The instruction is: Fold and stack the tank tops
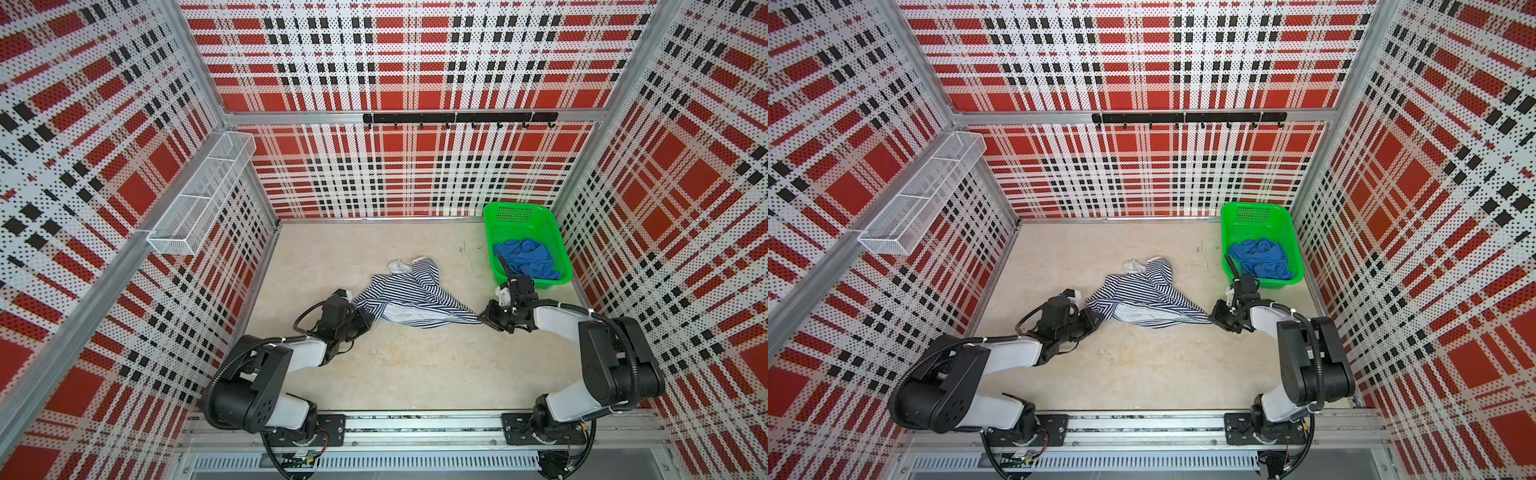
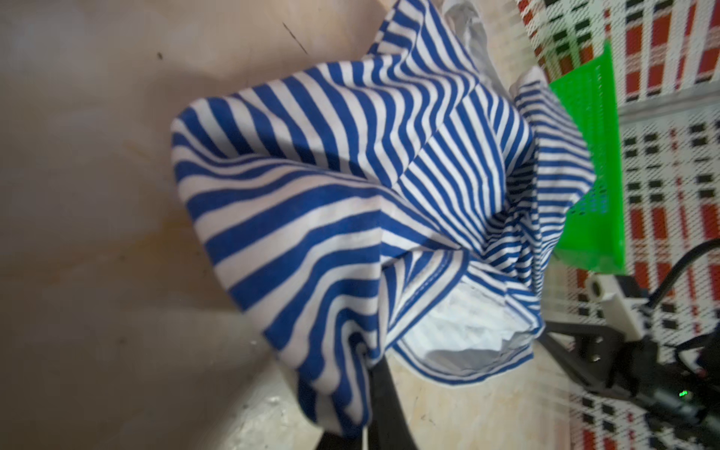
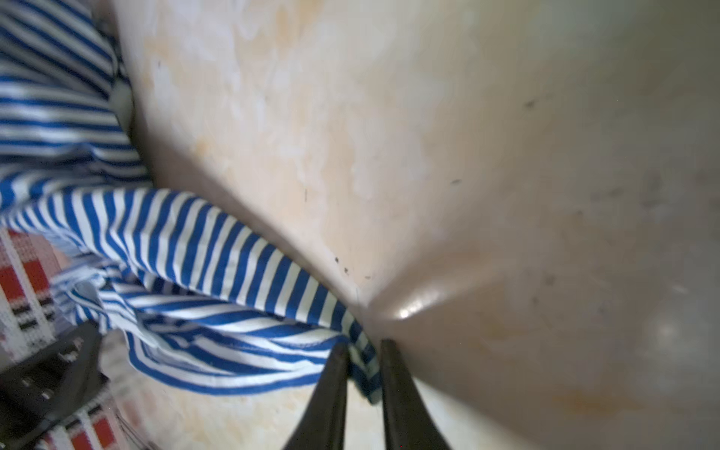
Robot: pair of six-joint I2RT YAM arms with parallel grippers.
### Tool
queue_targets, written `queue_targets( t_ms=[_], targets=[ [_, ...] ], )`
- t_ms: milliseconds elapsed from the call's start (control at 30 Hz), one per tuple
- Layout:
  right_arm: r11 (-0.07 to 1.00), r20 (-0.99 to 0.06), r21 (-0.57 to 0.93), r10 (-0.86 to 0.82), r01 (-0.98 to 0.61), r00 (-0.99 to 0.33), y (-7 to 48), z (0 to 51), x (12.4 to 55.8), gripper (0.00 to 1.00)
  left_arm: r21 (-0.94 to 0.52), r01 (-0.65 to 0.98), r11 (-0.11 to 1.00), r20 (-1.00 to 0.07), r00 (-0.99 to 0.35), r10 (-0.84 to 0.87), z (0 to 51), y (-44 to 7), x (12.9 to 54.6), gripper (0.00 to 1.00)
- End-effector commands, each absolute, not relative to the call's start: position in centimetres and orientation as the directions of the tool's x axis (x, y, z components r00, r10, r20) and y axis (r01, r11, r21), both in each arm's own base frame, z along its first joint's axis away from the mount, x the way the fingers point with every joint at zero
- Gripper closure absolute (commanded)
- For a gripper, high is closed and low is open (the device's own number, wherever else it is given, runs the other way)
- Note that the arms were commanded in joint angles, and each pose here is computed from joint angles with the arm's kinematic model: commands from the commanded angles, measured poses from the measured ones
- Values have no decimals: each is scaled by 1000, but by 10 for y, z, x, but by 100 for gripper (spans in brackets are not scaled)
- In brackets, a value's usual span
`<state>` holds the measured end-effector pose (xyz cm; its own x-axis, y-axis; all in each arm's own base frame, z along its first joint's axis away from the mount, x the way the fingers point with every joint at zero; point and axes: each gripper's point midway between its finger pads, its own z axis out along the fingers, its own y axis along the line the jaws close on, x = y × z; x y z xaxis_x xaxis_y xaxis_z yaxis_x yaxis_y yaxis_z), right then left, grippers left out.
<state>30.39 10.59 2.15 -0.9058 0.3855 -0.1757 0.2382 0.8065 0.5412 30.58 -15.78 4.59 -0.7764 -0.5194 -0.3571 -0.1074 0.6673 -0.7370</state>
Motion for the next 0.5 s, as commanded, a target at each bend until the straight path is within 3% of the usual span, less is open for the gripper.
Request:
queue_targets(
  t_ms=[0,233,467],
  targets=[
    [806,-185,544,387,234,-904,106,29,296,99,-769,-56,637,-378,-764,-523,73,-162,313,100],
    [842,-309,514,360,164,-880,99,80,320,100,-726,-3,688,-464,-736,-493,124,-146,325,100],
    [902,-548,432,273,13,-791,89,180,364,100,-660,81,746,-614,-631,-474,221,-111,353,100]
  ],
)
